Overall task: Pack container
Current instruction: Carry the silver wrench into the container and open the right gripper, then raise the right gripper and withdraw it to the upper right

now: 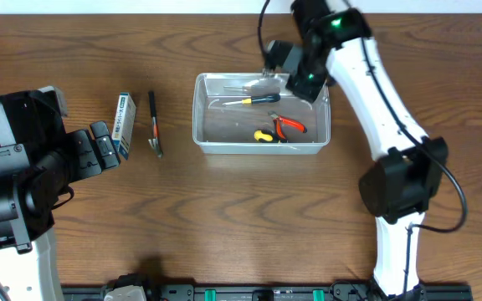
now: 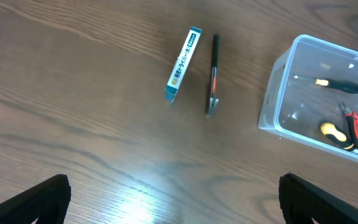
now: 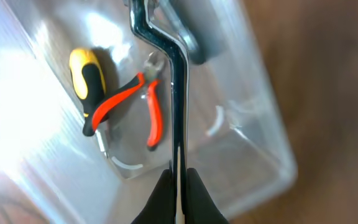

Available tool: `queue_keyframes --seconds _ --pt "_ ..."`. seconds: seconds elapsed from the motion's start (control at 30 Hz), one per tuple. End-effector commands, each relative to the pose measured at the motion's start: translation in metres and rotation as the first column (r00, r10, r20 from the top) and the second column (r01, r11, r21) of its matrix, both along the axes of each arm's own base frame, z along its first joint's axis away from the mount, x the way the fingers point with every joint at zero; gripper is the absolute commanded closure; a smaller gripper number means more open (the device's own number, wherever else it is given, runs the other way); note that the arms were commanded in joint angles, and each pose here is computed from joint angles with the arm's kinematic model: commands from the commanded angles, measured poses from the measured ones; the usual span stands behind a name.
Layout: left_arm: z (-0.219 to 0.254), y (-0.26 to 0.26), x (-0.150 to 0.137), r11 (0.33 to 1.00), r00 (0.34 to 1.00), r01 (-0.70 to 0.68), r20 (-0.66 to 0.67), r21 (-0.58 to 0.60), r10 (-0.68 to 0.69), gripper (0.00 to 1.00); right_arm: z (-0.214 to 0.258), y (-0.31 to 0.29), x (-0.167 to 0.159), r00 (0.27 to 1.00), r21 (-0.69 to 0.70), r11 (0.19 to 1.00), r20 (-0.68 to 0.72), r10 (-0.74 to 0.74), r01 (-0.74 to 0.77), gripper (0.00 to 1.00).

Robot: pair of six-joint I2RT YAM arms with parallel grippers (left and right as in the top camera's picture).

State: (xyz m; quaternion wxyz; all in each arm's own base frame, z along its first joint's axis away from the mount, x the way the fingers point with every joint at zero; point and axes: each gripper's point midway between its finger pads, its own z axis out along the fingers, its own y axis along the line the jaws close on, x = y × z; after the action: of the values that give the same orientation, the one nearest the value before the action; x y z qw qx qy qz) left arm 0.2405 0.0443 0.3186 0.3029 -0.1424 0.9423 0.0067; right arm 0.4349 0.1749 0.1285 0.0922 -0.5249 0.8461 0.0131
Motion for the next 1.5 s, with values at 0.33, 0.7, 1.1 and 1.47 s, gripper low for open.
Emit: queue_keyframes --seconds 0.33,0.7,1.1,1.47 --pt "0.003 0.000 -0.002 1.000 1.000 0.010 -0.004 0.007 -0.010 0.02 -0.081 0.004 -0.030 0.983 0.007 0.995 -0.156 0.096 -0.096 0.99" --pt "0.002 0.000 -0.004 1.000 1.000 0.010 -0.012 0.005 -0.010 0.02 -0.086 0.004 -0.029 0.984 0.008 0.996 -0.150 0.092 -0.092 0.45" --pt "0.006 0.001 0.002 0.991 0.994 0.107 0.003 0.081 -0.107 0.02 0.002 0.017 0.007 0.998 0.103 0.995 0.054 -0.024 0.018 0.35" --pt "0.016 0.013 0.063 0.977 0.982 0.183 -0.070 0.107 -0.176 0.02 0.180 -0.077 0.013 0.855 0.318 0.886 0.290 -0.429 0.337 0.01"
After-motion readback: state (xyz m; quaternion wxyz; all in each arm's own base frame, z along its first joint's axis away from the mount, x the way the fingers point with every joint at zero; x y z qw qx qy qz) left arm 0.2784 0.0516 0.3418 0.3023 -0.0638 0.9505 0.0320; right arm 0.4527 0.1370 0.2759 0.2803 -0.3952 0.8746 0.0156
